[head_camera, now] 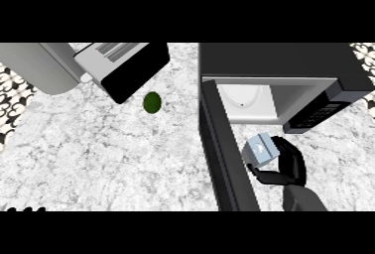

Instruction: Pick up the milk, place it into the microwave and close the microwave

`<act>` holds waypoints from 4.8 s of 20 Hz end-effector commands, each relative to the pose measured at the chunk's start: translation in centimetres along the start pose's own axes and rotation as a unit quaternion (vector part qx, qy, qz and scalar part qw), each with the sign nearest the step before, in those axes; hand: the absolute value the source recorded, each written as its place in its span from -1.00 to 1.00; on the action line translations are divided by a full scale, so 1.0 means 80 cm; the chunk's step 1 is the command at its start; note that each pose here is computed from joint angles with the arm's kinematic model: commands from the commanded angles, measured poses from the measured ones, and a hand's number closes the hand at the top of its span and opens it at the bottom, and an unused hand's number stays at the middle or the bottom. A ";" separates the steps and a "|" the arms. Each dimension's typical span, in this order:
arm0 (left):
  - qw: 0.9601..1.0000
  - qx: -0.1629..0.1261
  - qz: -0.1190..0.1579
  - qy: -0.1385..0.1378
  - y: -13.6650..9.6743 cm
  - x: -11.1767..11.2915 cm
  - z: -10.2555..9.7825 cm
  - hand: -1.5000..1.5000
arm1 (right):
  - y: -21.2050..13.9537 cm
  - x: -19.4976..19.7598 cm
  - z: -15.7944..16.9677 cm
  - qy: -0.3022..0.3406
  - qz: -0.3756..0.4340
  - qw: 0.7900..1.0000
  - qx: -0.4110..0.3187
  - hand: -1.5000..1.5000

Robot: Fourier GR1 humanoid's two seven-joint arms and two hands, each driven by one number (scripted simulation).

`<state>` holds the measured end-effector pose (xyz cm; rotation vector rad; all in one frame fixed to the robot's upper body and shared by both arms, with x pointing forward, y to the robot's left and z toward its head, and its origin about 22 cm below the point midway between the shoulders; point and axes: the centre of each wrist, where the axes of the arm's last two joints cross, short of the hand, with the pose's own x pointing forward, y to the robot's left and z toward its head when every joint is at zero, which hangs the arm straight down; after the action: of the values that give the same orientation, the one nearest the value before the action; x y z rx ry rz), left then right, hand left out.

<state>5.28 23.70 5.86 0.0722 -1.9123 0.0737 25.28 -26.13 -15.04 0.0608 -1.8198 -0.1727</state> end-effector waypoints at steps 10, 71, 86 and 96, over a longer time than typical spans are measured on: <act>1.000 -0.001 0.006 -0.006 0.005 0.000 -0.003 -1.00 | -0.109 0.066 -0.039 0.011 -0.078 0.984 0.162 1.00; 1.000 0.001 0.009 0.011 0.083 -0.013 0.007 -1.00 | 0.120 0.105 -0.222 -0.055 0.133 0.988 0.059 1.00; 1.000 -0.018 0.014 0.016 0.099 -0.052 -0.009 -1.00 | 0.145 0.109 -0.237 -0.130 0.374 0.918 0.013 1.00; 1.000 -0.023 0.008 0.015 0.100 -0.046 -0.005 -1.00 | 0.101 0.123 -0.250 -0.104 0.387 0.914 -0.064 1.00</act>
<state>6.25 32.13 2.85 0.0368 -1.8892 0.0477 41.85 -21.55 -0.54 -0.7105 -1.9355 0.3943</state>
